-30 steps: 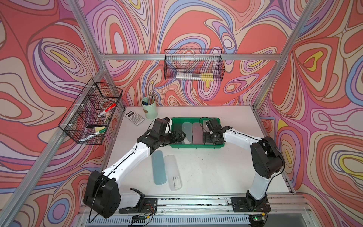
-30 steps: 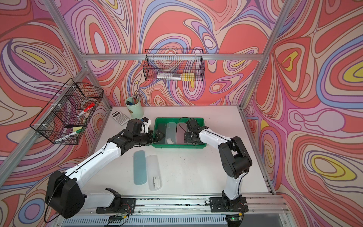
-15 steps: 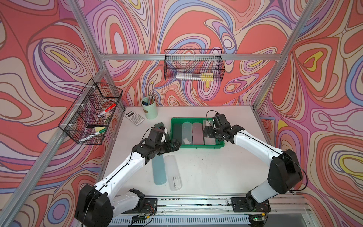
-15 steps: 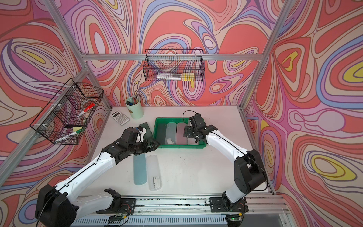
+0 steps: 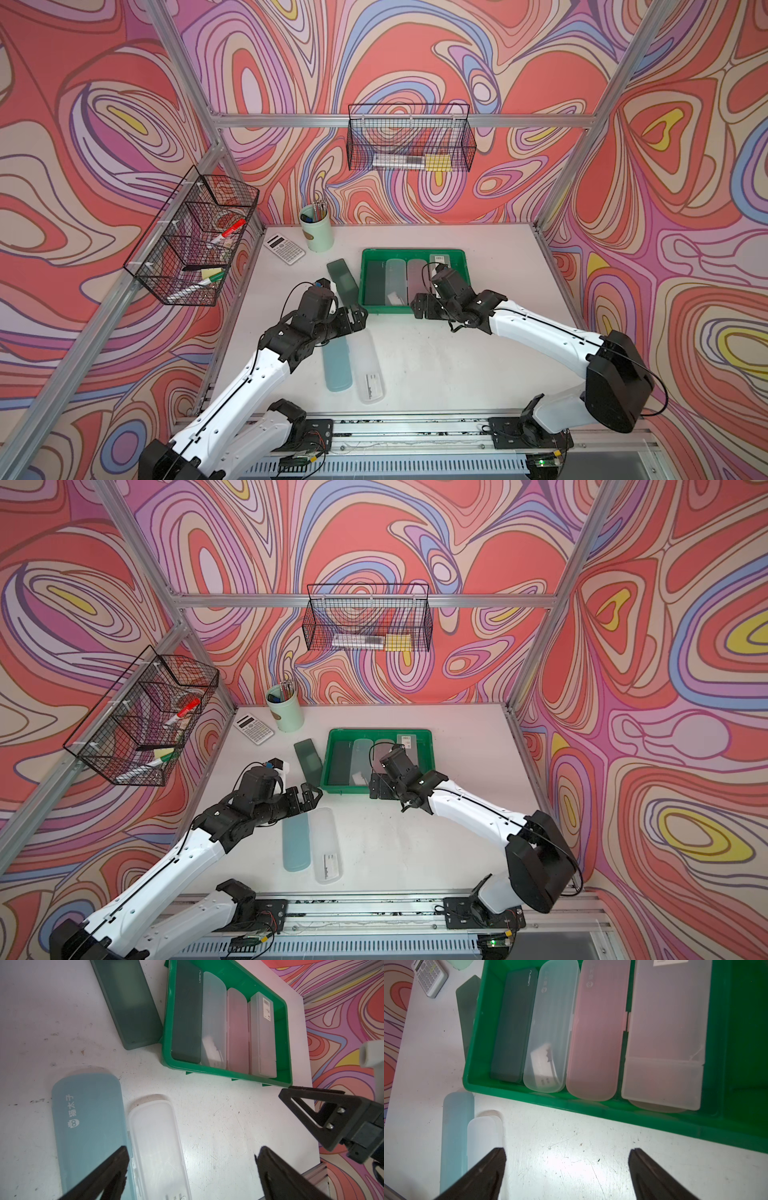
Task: Put the pencil case into the storage box
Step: Place the pencil case at the storage box, then pick up the pencil case from the center of the board.
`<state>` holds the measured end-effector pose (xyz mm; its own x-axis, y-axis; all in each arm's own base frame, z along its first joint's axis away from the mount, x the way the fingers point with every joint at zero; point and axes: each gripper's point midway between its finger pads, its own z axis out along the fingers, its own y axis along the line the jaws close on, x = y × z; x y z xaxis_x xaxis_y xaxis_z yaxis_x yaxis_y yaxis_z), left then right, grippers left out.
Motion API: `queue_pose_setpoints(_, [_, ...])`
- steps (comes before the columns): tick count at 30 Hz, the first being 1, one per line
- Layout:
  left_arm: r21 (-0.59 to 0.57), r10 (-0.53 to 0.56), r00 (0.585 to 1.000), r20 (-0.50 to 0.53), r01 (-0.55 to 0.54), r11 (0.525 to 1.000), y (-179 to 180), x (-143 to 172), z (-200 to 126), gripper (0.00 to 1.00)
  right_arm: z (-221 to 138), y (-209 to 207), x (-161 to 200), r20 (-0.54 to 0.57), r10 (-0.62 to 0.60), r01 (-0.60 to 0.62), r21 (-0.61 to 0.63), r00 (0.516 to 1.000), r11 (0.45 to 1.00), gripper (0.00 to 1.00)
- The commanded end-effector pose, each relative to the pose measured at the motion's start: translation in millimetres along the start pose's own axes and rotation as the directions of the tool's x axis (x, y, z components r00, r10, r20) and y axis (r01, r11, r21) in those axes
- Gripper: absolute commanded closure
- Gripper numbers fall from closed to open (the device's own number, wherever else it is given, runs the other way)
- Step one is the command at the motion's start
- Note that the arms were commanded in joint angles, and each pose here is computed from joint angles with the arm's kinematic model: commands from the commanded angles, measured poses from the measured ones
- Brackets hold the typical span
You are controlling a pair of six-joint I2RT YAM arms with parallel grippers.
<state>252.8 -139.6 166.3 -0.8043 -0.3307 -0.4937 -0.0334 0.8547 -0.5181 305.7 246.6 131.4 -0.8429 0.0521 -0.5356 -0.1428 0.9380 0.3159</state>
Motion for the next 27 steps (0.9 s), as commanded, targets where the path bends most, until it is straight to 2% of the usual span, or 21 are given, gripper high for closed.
queue_pose_setpoints(1, [-0.076, -0.031, 0.999, -0.022, 0.030, 0.997, 20, 12, -1, 0.01, 2, 13, 5, 0.019, 0.001, 0.000, -0.019, 1.000, 1.000, 0.06])
queue_pose_setpoints(5, [-0.103, -0.054, 0.999, 0.002, 0.054, 0.993, 29, 14, -5, 0.01, 7, 35, 22, 0.011, -0.022, 0.023, -0.051, 1.000, 0.998, 0.04])
queue_pose_setpoints(11, [-0.183, -0.020, 0.999, 0.034, 0.026, 0.983, 47, 6, -10, 0.01, 23, 72, 59, -0.036, -0.083, 0.081, -0.056, 0.996, 0.995, 0.02])
queue_pose_setpoints(21, [-0.214, -0.106, 0.993, 0.047, 0.114, 0.970, 75, -11, -5, 0.01, 34, 124, 138, -0.103, -0.248, 0.244, -0.046, 0.963, 0.969, 0.02])
queue_pose_setpoints(24, [-0.230, -0.116, 0.992, 0.052, 0.125, 0.965, 83, -14, -5, 0.01, 29, 138, 147, -0.112, -0.265, 0.257, -0.086, 0.958, 0.963, 0.02])
queue_pose_setpoints(27, [-0.239, -0.131, 0.990, 0.049, 0.140, 0.961, 87, -15, -4, 0.01, 36, 141, 158, -0.140, -0.299, 0.291, -0.075, 0.944, 0.954, 0.02])
